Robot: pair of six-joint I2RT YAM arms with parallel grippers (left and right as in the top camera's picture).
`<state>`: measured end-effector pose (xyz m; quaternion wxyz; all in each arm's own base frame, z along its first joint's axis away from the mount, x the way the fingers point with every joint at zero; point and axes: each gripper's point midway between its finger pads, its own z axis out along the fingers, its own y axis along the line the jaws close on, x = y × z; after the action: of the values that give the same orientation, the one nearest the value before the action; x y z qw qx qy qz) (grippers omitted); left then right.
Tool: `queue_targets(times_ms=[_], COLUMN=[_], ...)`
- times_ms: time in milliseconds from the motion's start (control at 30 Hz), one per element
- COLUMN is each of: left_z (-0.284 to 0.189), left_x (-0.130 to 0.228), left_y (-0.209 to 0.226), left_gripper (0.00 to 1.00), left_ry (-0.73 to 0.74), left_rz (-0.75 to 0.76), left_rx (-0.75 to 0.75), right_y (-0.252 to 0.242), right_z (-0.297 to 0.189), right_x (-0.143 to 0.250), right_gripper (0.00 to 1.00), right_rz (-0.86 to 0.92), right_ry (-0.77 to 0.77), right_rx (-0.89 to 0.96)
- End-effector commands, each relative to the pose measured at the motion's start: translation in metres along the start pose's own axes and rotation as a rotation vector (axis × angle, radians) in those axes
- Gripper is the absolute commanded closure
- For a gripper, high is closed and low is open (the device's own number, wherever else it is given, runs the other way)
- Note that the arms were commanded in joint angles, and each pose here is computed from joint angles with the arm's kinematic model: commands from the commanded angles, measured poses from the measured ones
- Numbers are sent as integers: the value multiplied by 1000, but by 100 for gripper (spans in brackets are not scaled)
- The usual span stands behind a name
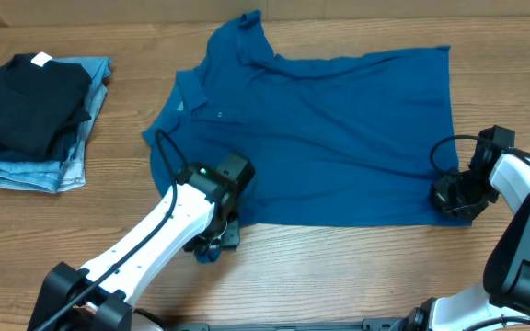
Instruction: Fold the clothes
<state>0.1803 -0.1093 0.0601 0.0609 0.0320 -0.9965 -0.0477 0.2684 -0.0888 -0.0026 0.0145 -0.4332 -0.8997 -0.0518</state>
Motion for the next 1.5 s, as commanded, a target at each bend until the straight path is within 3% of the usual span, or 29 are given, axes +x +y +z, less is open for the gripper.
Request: queue_targets(times_ms=[0,33,100,167,333,367,467,533,600,767,900,1167,1333,1367,1467], left_z=[20,23,28,32,43,45,56,56,55,31,14,16,20,19,17], left_x=[2,1,-5,-11,-18,-18,-14,-14,-15,-8,19,36,54,55,59], left_y=[3,6,19,23,24,25,33,39,46,68,74,71,70,70,71], left_gripper=[44,42,28,23,25,27,47,76,96,96,96,76,24,18,13], left_ry=[-11,-22,-70,-108,-153,-153,-141,-128,-115,-34,106,186,261,268,284], left_rz=[-39,-44,-79,-80,-87,-90,-134,-155,-191,-276,-325,-327,-318,-318,-319], left_rx=[-6,-17,-89,-109,-105,-107,-112,-120,-122,-154,-149,-134,-124,-129,-131], right_y=[-1,-1,-1,-2,-3,-3,-6,-7,-9,-12,-12,-14,-15,-15,-14], right_z=[15,15,15,15,15,15,15,15,15,14,14,14,14,14,14], right_x=[5,6,6,7,9,9,10,10,9,10,10,9,9,9,9], right_gripper=[91,91,91,91,91,91,91,91,91,91,91,90,90,90,90], right_rz=[-13,-13,-14,-16,-15,-15,-14,-14,-14,-14,-14,-13,-14,-14,-14], right_ry=[27,29,30,32,40,42,42,41,39,39,37,36,35,34,34], right_rx=[22,23,23,25,30,31,46,52,60,77,80,89,92,91,91])
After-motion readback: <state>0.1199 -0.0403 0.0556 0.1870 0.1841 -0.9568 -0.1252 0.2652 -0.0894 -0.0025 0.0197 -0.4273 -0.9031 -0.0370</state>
